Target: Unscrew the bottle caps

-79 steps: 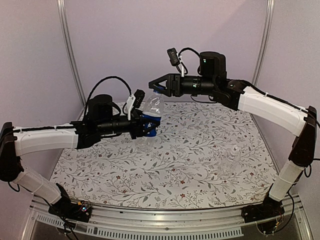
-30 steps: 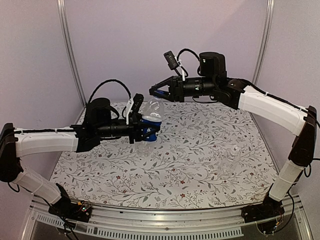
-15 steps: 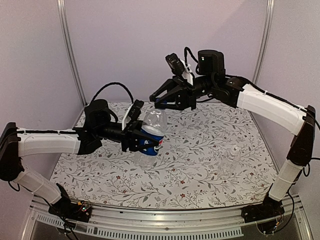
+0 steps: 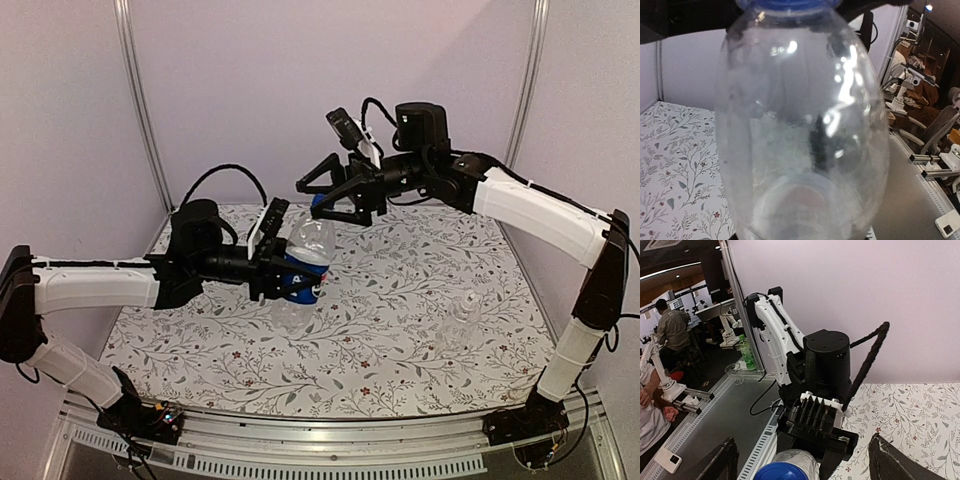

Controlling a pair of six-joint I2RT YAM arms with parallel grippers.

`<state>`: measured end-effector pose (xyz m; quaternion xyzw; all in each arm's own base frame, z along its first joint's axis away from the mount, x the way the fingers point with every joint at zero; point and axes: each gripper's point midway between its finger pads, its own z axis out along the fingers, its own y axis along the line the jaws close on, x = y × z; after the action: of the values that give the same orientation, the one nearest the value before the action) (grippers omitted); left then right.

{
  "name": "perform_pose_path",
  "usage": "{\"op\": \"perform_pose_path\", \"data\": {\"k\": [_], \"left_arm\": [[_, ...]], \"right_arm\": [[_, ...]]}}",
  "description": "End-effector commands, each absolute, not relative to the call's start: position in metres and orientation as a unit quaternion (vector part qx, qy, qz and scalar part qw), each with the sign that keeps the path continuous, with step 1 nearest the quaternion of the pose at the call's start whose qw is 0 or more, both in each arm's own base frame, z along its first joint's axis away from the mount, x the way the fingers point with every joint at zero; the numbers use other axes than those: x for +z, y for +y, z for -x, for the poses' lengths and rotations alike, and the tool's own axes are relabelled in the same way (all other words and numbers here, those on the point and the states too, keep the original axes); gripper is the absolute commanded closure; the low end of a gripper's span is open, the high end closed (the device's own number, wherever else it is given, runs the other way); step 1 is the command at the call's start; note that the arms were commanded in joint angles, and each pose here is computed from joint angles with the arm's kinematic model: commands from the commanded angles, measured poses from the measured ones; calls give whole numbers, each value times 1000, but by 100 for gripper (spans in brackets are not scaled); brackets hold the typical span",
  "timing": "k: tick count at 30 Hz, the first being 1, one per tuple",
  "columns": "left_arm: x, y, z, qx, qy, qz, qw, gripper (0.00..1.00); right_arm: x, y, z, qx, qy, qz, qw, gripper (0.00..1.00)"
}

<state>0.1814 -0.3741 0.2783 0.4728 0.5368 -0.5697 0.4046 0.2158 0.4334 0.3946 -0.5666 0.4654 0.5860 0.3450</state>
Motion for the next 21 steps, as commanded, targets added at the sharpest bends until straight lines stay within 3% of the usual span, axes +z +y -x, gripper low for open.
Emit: {"op": "perform_pose_path", "data": {"k": [1,8,21], "left_arm": [[286,-374,-218,-498,589,-427,473,68],[274,-355,-272,-392,681,-327,525,65],[258,-354,-288,-287,729,-300,544,65]], "right_arm": [[408,428,-238,556,536,507,382,6],[421,419,-293,504,638,366,452,3],[400,424,-341,477,715,230,457,4]]}}
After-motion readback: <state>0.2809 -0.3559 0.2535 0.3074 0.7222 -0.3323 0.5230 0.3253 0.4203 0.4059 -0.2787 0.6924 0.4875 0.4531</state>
